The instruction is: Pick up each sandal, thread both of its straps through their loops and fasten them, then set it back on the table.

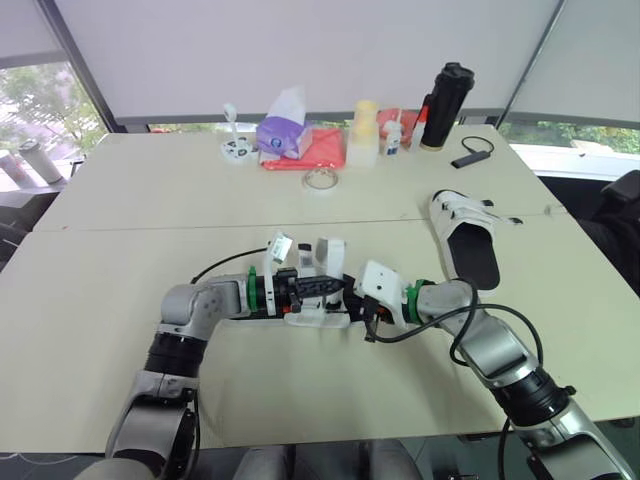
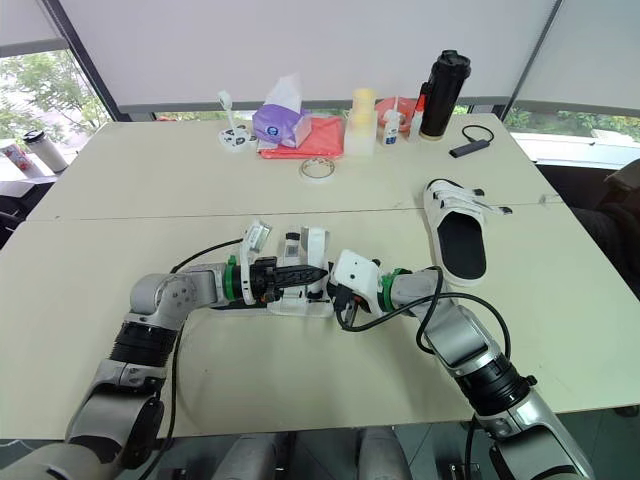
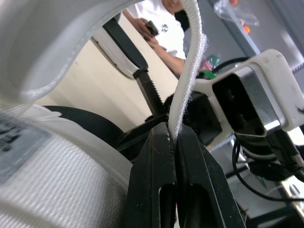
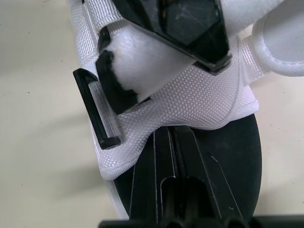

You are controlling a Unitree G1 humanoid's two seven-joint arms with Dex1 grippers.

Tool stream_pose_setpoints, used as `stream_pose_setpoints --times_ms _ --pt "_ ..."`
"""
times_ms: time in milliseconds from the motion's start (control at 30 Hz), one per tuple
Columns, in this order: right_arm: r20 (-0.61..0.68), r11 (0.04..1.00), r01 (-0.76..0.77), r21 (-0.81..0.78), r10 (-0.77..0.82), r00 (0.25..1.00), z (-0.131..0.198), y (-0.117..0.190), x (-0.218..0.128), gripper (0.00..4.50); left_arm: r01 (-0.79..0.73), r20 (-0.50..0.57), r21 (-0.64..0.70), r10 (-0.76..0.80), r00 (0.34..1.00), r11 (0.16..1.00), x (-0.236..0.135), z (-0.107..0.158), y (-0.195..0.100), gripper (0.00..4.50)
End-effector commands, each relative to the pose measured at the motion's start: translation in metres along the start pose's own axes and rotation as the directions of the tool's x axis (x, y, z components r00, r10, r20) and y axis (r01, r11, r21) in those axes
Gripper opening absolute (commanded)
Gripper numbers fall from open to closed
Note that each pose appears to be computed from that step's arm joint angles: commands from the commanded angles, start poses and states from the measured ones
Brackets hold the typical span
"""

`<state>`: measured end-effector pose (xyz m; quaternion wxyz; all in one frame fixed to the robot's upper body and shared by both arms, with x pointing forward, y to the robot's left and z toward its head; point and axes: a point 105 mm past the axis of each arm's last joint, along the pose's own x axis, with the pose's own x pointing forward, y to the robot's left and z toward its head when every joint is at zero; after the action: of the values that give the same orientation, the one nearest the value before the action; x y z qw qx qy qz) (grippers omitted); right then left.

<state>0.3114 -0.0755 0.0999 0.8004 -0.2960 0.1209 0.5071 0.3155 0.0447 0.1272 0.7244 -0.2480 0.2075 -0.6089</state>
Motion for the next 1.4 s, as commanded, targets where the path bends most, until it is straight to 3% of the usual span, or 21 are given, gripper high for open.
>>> stream_pose_setpoints --times_ms 33,367,1033,1400 --pt "-0.041 1.0 -0.029 0.011 0.03 0.999 -0.01 0.008 0.003 0.0 0.042 -0.032 -0.03 -0.043 0.999 0.999 0.01 -0.011 -0.004 0.05" --pt "-0.046 1.0 -0.029 0.01 0.029 0.999 -0.012 0.01 0.003 0.0 0.079 0.059 -0.113 -0.073 0.996 0.99 0.008 0.004 -0.009 0.05" --pt "-0.061 1.0 -0.022 0.001 0.022 0.998 -0.015 0.009 0.003 0.0 0.066 -0.051 -0.108 -0.072 0.996 0.992 0.012 -0.034 -0.011 0.05" --pt "-0.057 1.0 -0.02 0.0 0.02 0.998 -0.014 0.009 0.004 0.0 0.026 -0.077 0.024 -0.025 0.997 0.999 0.016 -0.05 -0.002 0.05"
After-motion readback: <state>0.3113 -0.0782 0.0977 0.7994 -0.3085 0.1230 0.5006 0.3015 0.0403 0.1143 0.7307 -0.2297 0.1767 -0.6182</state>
